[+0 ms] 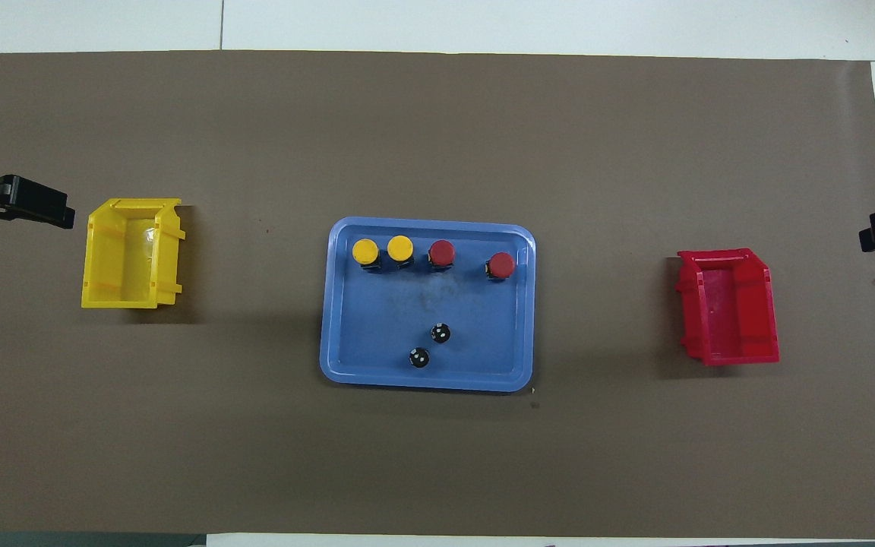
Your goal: Sort red and yellow buttons by color
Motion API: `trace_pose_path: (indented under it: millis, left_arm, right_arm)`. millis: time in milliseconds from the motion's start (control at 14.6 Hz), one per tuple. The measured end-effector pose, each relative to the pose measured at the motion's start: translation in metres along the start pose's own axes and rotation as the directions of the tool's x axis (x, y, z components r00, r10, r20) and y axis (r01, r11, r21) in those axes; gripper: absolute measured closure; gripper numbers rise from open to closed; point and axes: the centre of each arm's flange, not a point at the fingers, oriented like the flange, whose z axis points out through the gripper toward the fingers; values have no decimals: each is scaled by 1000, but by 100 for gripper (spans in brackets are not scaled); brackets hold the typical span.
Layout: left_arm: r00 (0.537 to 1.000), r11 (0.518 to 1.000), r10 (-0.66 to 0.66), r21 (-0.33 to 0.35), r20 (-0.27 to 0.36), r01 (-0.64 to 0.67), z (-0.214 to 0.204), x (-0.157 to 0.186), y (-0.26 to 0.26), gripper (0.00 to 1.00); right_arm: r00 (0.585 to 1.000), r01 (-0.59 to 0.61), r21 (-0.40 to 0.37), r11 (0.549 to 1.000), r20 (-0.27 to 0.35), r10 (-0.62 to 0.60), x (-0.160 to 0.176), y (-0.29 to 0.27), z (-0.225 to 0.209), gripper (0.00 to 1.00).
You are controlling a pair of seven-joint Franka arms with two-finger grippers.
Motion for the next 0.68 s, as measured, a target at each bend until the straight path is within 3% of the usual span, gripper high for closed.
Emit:
trace_pose_path:
  millis: [273, 478, 683]
  left_arm:
    - [1000, 1000, 0, 0, 0, 0, 0, 0, 0, 0]
    - [1000, 1000, 0, 0, 0, 0, 0, 0, 0, 0]
    - [1000, 1000, 0, 0, 0, 0, 0, 0, 0, 0]
  right_arm:
    - [999, -39, 9, 999, -2, 39, 48, -97, 17, 0]
    - [994, -89, 28, 996, -66, 91, 80, -218, 58, 0]
    - [990, -83, 51, 995, -109, 88, 90, -296, 101, 0]
